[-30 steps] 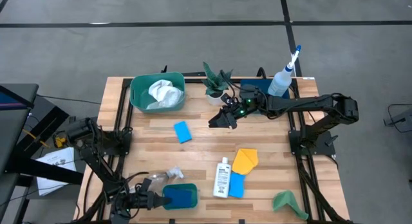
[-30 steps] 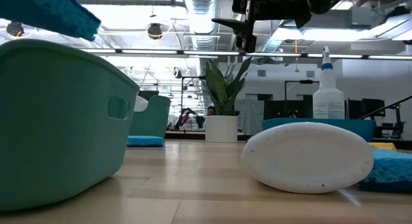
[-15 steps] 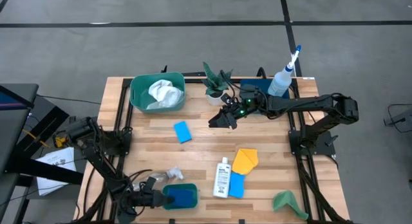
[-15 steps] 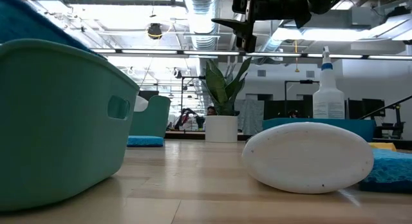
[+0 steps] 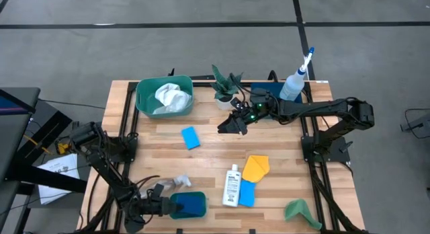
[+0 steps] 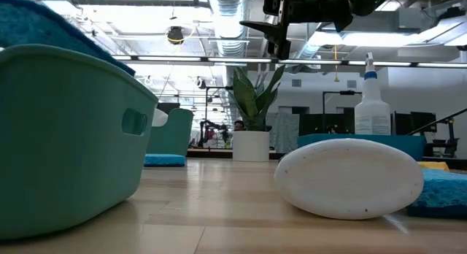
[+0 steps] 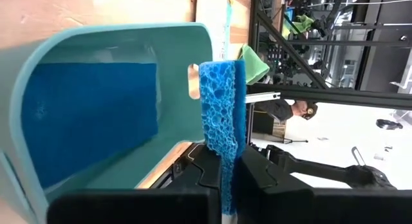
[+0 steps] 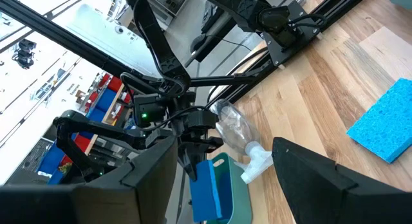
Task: Pick & Place Kitchen Items
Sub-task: Put the blue sponge into the bottom green bin
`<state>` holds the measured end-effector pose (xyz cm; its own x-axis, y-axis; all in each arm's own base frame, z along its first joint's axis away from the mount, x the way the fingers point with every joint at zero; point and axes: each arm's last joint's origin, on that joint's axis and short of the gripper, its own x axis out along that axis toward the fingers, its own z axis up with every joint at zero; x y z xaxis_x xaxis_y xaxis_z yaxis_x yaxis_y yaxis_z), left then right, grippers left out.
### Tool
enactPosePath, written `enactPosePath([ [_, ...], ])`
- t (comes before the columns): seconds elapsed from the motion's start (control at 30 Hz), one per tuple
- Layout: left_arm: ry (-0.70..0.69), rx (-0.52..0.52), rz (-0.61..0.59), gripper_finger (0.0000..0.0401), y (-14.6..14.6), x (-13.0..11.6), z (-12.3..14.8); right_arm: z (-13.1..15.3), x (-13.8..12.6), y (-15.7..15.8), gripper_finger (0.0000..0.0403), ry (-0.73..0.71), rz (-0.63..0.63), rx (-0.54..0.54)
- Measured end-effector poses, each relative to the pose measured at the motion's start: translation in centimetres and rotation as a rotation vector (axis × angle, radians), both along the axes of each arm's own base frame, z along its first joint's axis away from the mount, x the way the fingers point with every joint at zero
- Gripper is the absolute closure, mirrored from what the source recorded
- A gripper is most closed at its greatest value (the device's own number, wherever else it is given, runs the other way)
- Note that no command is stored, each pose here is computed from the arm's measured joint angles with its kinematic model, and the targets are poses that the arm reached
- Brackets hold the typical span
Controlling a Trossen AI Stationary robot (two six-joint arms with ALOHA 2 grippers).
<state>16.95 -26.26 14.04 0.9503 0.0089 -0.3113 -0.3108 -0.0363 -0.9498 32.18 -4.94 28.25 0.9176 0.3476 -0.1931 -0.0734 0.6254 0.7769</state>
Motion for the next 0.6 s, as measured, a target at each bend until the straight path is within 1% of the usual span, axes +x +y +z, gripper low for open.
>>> enactPosePath([
  [0.37,-0.001,-0.005,-0.007,0.0331,-0.10,-0.10,0.04,0.00,0.00,0.00,0.0159,0.000,0.002,0.001],
  [0.6,0.041,-0.043,-0.086,0.0310,-0.39,-0.13,0.00,0.00,0.00,0.02,0.0159,-0.001,0.003,0.000],
])
